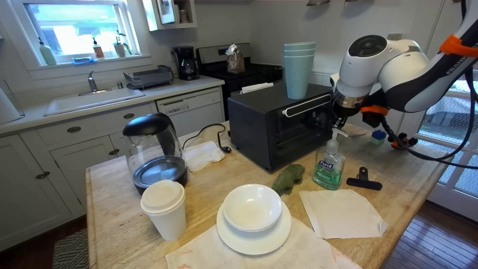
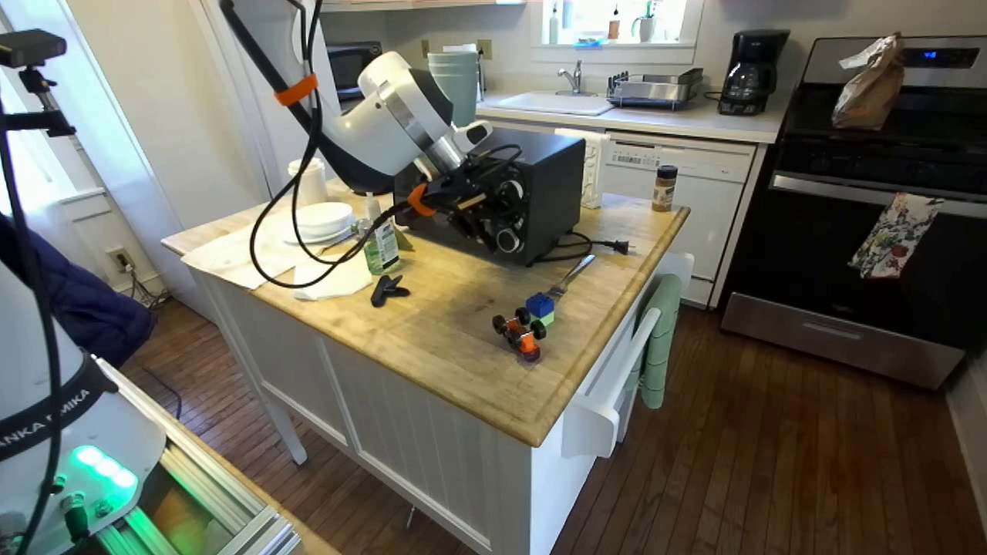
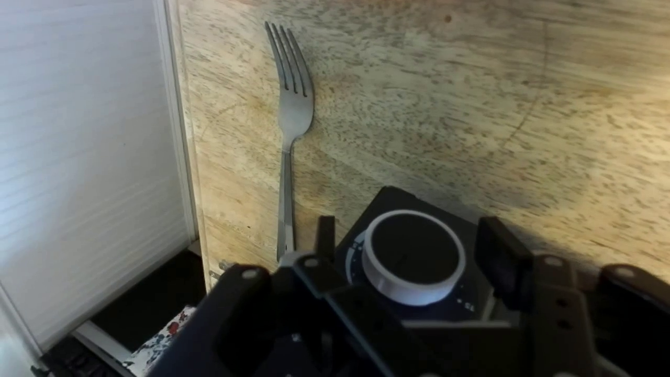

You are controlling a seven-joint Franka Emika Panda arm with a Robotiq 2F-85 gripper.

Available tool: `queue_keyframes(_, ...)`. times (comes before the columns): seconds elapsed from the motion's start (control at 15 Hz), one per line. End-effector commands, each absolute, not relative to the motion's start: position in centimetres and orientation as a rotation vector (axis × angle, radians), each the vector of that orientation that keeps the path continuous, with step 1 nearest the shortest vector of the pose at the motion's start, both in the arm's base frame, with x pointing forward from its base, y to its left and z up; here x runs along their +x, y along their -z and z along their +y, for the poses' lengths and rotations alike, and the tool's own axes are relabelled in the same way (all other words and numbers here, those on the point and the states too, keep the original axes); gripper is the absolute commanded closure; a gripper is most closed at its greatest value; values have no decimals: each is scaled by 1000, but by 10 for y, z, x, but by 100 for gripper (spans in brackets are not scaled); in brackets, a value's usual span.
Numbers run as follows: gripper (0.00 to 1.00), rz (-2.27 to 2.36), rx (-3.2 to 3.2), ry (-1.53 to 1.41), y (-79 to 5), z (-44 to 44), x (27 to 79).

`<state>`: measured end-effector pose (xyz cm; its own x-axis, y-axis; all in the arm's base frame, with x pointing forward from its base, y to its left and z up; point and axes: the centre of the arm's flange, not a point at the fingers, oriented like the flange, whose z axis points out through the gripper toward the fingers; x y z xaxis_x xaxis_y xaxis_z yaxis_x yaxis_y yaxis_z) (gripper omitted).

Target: Turn the bottom knob on the toaster oven to the right

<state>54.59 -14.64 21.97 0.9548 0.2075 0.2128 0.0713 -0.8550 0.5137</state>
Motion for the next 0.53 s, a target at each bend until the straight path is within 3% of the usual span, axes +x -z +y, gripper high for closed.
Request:
queue_keyframes(0.0,39,186,2574,-389,-215,-148,551)
queue_keyframes(0.27,67,190,2577,-387,-214,-147,551)
queue_keyframes(0.33,67,187,2577,-387,-214,-147,551)
queue_keyframes(0.4,78,189,2578,-386,-214,-148,551)
queue_keyframes(0.47,78,187,2579,-385,-214,-148,551)
